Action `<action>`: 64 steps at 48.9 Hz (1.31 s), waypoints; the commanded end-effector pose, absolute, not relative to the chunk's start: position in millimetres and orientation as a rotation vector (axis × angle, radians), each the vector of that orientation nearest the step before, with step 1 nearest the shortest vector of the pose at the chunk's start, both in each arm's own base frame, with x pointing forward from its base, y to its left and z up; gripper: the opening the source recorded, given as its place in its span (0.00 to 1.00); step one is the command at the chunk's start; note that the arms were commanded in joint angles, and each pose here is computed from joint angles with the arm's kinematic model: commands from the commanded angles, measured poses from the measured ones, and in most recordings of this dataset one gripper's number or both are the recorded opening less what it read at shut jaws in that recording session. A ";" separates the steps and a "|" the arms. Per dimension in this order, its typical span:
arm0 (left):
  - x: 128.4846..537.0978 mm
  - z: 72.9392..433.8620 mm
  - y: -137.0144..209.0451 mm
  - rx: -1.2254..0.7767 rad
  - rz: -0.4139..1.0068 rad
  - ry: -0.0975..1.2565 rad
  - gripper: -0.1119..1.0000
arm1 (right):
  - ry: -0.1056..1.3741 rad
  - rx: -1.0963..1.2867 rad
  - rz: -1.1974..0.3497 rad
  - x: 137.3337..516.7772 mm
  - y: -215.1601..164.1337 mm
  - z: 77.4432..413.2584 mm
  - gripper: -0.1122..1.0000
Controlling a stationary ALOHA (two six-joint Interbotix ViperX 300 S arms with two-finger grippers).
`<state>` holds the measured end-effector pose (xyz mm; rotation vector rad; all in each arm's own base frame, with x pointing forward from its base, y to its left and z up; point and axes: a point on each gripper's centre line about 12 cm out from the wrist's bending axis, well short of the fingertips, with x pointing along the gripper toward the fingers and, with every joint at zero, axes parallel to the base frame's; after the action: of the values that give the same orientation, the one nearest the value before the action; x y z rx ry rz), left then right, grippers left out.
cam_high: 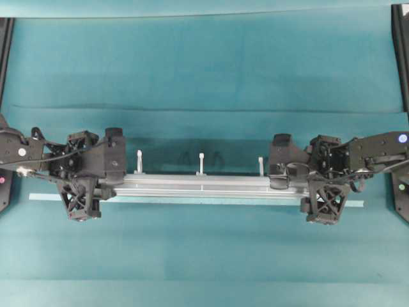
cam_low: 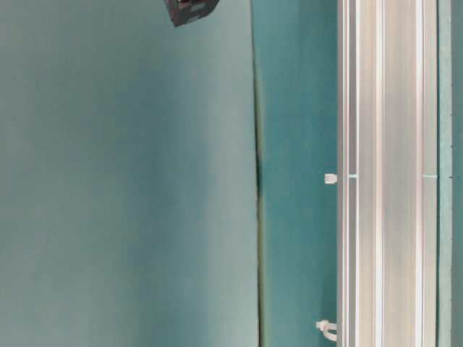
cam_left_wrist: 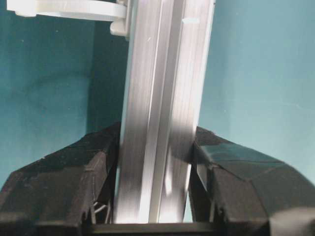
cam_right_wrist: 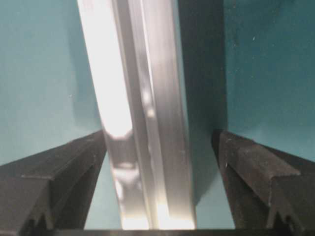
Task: Lift the large metal rail with both hands.
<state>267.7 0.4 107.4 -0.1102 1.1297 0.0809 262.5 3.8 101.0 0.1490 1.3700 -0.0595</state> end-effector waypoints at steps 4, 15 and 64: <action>267.3 104.7 1.8 -0.124 0.091 1.137 0.42 | 1.356 0.145 -0.056 265.2 4.1 104.4 0.92; 264.9 107.9 1.4 -0.129 0.093 1.128 0.56 | 1.303 0.159 -0.070 269.9 -0.3 114.5 0.92; 200.9 284.6 1.6 -0.062 0.023 0.383 0.97 | 0.507 0.168 -0.060 197.5 -7.3 271.1 0.92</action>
<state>205.4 1.8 262.6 -0.0541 0.5010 0.0267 204.5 -7.0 253.0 0.1654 0.6064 -0.0616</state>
